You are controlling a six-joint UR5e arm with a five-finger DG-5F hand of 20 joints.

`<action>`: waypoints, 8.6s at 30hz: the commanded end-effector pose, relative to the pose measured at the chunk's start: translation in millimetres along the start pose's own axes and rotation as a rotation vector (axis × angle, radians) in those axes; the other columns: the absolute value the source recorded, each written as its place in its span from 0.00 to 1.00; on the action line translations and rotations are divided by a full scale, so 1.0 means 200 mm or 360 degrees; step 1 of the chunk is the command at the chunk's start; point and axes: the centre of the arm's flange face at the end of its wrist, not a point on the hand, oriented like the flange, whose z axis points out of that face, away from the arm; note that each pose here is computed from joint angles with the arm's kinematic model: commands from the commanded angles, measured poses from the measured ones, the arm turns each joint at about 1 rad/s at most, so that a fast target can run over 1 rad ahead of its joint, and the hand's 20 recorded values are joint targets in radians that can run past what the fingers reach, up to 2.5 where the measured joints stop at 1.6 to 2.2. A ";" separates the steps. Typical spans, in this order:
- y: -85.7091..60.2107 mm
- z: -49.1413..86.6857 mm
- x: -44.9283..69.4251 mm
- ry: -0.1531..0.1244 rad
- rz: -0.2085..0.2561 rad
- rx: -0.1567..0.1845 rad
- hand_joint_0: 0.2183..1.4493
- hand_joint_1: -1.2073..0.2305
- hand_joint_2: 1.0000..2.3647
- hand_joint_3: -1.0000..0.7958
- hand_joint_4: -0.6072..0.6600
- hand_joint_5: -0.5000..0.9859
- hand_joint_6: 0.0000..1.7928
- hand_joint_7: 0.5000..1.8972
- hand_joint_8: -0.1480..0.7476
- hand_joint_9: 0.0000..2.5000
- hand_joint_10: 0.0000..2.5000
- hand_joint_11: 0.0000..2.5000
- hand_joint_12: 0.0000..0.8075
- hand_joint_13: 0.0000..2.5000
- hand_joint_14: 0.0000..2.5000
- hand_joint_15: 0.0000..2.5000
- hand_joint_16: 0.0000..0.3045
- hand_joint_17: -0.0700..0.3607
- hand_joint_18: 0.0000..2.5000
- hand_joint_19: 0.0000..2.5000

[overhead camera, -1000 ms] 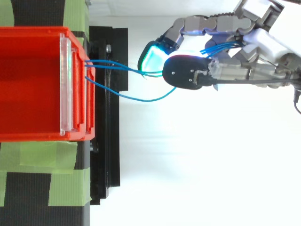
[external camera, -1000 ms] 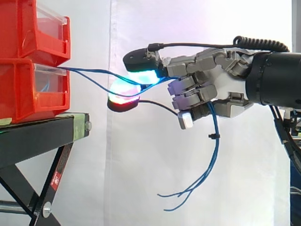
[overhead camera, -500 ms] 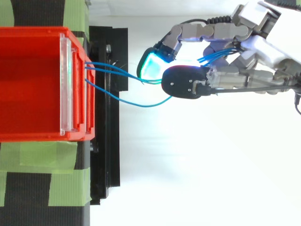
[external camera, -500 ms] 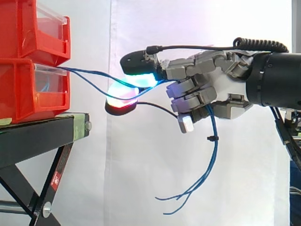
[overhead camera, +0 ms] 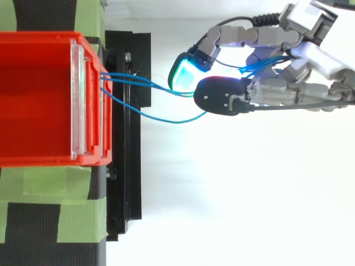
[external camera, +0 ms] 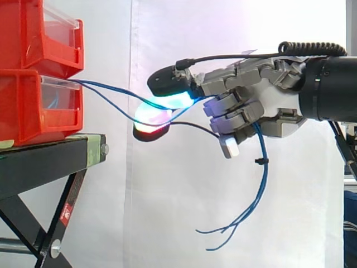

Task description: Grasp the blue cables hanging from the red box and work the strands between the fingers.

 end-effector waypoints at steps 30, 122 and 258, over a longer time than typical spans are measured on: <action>0.00 -0.01 0.02 0.0077 -0.0022 -0.0015 0.49 0.33 0.01 0.16 0.65 0.57 0.01 0.52 0.76 0.71 1.00 1.00 0.85 0.78 1.00 0.68 0.80 0.58 1.00 0.24; 0.12 -0.04 -0.12 -0.0059 -0.0068 0.0035 0.61 0.37 0.01 0.60 0.71 0.69 0.01 0.55 0.76 0.71 1.00 1.00 0.85 0.78 1.00 0.68 0.80 0.58 1.00 0.24; 0.06 -0.08 0.04 0.0015 -0.0267 0.0059 0.59 0.40 0.21 0.61 0.75 0.76 0.01 0.43 0.76 0.71 1.00 1.00 0.85 0.78 1.00 0.68 0.80 0.58 1.00 0.24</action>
